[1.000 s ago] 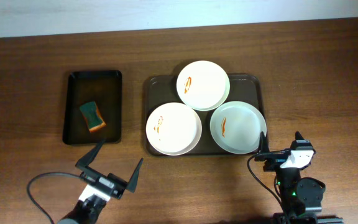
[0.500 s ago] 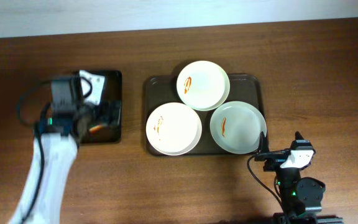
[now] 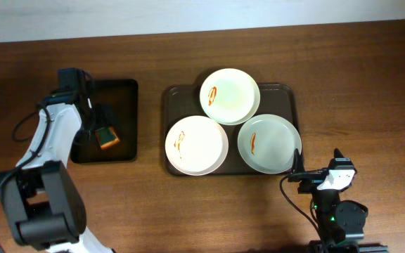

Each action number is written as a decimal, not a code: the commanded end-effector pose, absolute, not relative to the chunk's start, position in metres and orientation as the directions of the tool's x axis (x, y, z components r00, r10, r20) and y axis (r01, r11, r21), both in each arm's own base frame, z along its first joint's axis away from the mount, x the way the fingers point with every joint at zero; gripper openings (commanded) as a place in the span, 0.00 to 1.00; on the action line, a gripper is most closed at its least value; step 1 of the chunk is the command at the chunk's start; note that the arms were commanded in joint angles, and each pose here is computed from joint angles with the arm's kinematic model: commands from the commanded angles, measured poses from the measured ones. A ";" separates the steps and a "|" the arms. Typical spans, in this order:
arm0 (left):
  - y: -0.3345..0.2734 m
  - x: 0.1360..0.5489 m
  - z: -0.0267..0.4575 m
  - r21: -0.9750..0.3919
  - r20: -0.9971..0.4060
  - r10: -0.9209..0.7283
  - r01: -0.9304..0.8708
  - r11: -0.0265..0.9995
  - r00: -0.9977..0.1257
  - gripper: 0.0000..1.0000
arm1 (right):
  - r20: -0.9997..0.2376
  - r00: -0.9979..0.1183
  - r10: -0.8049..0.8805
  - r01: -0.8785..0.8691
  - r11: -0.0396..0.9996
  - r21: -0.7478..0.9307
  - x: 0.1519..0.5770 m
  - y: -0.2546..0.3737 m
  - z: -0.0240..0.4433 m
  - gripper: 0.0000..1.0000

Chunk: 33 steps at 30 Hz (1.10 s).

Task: Clean dirty plates on tray and stack at the side
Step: 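Reach the left gripper into the black tray and grasp the sponge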

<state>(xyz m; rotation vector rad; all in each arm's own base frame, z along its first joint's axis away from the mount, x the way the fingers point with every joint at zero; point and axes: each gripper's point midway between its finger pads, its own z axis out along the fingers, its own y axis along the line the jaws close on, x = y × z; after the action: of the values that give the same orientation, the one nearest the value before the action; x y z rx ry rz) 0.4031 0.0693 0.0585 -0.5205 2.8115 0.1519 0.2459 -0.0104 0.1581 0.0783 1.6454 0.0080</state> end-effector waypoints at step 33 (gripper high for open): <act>0.067 0.420 -0.005 0.036 -0.230 -0.357 -0.375 0.926 -0.905 0.65 | -0.995 -0.079 0.060 0.060 0.997 0.055 0.246 -0.013 0.155 0.98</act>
<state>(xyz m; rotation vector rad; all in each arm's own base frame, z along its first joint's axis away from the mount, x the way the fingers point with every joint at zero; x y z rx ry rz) 0.4206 0.0654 0.0037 -0.5474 2.8557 0.1044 0.2459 -0.0104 0.1581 0.0780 1.6454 0.0077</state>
